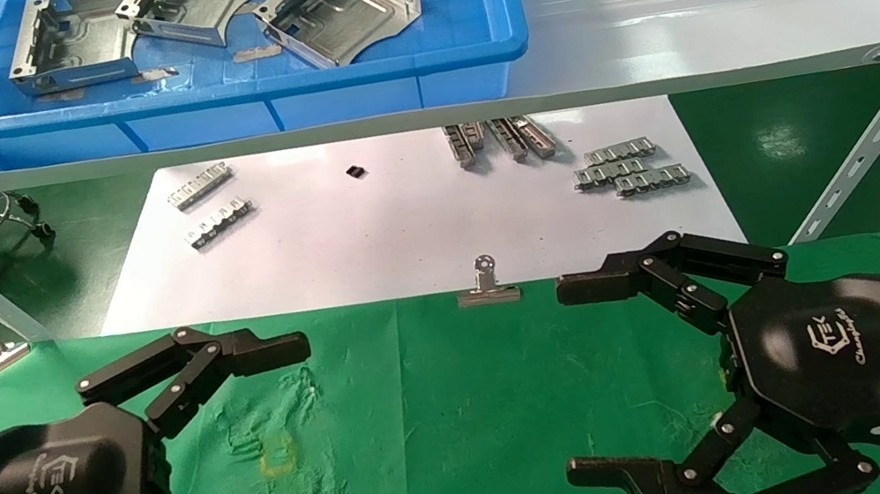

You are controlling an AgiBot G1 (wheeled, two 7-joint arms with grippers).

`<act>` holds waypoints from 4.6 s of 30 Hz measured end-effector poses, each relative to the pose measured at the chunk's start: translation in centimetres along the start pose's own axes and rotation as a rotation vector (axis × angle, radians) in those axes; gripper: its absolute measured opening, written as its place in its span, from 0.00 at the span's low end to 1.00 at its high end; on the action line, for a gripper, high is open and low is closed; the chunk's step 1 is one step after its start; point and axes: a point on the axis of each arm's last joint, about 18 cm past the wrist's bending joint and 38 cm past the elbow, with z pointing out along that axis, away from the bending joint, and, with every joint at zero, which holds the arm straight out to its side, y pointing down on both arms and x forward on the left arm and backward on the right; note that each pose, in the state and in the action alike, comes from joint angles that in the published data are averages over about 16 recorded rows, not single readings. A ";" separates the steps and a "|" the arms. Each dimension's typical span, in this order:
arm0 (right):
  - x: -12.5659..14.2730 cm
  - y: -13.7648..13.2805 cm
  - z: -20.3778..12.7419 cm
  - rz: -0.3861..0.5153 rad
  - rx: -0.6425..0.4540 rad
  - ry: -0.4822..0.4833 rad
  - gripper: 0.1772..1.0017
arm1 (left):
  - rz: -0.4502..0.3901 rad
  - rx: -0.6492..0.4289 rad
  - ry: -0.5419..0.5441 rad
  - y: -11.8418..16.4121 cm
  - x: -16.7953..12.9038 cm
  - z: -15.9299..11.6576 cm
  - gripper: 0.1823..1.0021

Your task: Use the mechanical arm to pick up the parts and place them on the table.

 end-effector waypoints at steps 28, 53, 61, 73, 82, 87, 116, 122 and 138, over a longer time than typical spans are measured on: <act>0.0 0.0 0.0 0.000 0.000 0.000 0.99 | -0.001 0.001 -0.004 0.0 -0.1 0.0 1.00; 0.0 0.0 0.0 0.000 0.000 0.000 0.60 | 0.100 0.077 -0.309 -3.2 -12.8 3.8 1.00; 0.0 0.0 0.0 0.000 0.000 0.000 0.37 | 0.142 0.042 -0.437 -5.8 -19.0 5.5 1.00; 0.0 0.0 0.0 0.000 0.000 0.000 0.11 | 0.149 -0.081 -0.661 -8.3 -26.9 7.8 1.00; 0.0 0.0 0.0 0.000 0.000 0.000 0.04 | 0.154 -0.183 -0.773 -8.0 -29.5 10.0 1.00; 0.0 0.0 0.0 0.000 0.000 0.000 0.02 | 0.149 -0.208 -0.789 -7.6 -29.8 11.0 1.00; 0.0 0.0 0.0 0.000 0.000 0.000 0.02 | 0.137 -0.188 -0.816 -6.7 -30.1 12.0 0.70; 0.0 0.0 0.0 0.000 0.000 0.000 0.02 | 0.141 -0.185 -0.814 -6.9 -30.1 12.0 0.52; 0.0 0.0 0.0 0.000 0.000 0.000 0.02 | 0.141 -0.159 -0.805 -7.8 -30.0 11.6 0.16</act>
